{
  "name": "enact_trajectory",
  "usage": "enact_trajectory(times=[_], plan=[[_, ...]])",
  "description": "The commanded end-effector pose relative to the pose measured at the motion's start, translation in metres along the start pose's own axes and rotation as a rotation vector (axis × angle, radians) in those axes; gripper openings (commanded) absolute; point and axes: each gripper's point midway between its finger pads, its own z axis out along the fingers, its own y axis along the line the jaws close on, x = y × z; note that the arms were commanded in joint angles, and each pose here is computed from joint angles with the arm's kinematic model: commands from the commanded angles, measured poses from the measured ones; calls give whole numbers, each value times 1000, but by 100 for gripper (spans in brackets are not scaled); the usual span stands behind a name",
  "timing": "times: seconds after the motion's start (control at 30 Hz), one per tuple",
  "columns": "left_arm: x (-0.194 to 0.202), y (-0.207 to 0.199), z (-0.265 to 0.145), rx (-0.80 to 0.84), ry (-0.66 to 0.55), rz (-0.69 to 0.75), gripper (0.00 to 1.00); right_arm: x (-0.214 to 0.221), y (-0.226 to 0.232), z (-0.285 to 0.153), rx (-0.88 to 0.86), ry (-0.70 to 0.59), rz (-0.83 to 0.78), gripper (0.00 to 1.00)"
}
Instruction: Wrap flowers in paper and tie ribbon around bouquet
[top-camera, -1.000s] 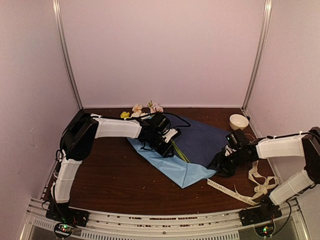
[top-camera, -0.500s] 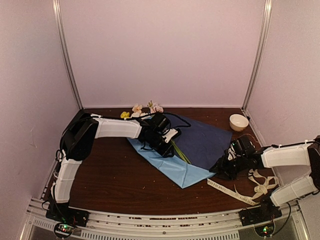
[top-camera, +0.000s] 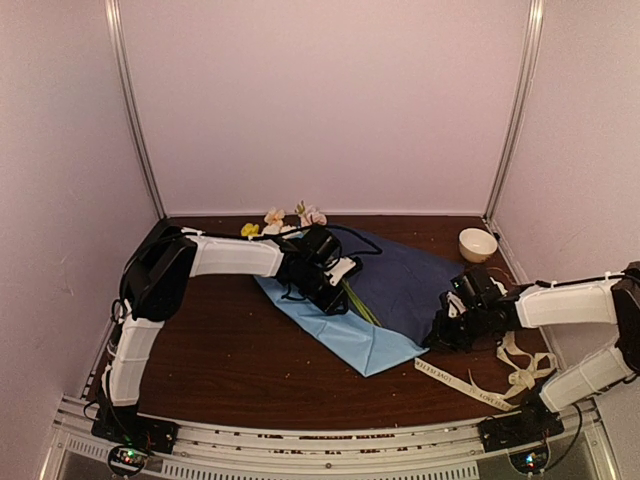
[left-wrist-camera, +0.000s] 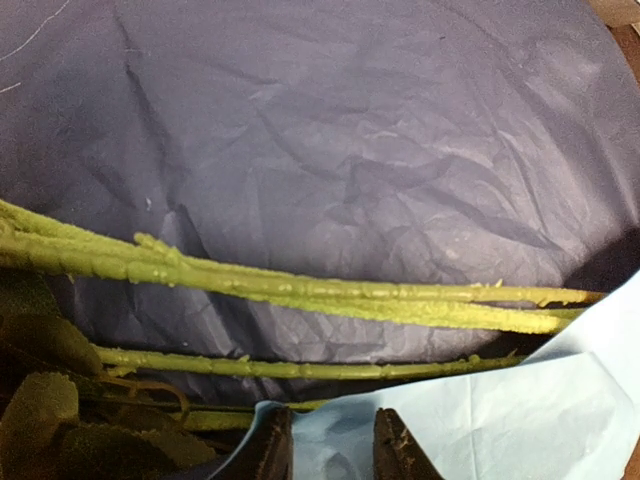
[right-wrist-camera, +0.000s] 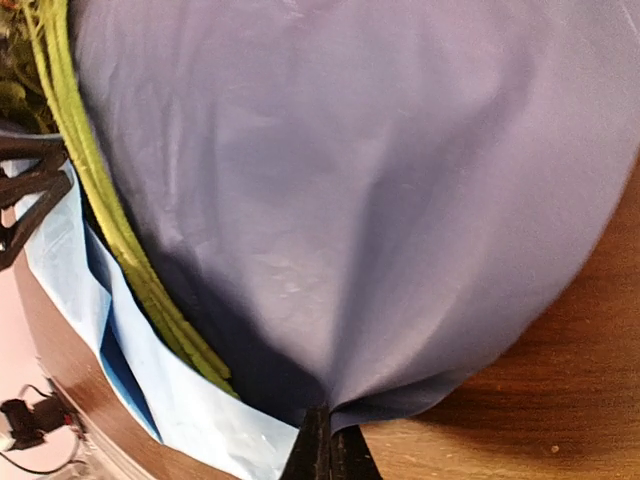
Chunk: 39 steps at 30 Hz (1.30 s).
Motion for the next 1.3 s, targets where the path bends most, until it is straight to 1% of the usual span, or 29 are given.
enact_trajectory(times=[0.0, 0.1, 0.27, 0.43, 0.53, 0.67, 0.8, 0.9, 0.97, 1.1, 1.27], plan=[[44, 30, 14, -70, 128, -42, 32, -6, 5, -4, 117, -30, -178, 0], [46, 32, 16, -72, 134, -46, 32, -5, 17, -11, 207, -50, -314, 0], [50, 37, 18, -73, 143, -60, 31, 0, 43, -18, 367, -87, -593, 0], [52, 39, 20, -68, 144, -68, 31, 15, 81, -17, 449, -116, -910, 0], [53, 42, 21, -64, 140, -77, 31, 29, 101, -14, 496, -131, -1123, 0], [50, 46, 20, -52, 123, -99, 31, 59, 122, -1, 538, -162, -1412, 0], [39, 46, 16, -4, 69, -131, 31, 88, 129, 23, 572, -151, -1625, 0], [25, 44, 5, 22, 3, -137, 32, 95, 130, 36, 660, -169, -1737, 0], [15, 42, -3, 41, -34, -133, 34, 97, 132, 43, 672, -164, -1757, 0], [-2, 41, -25, 65, -109, -139, 42, 98, 131, 48, 676, -157, -1785, 0], [-28, 47, -66, 71, -236, -161, 53, 109, 123, 62, 664, -72, -1848, 0]])
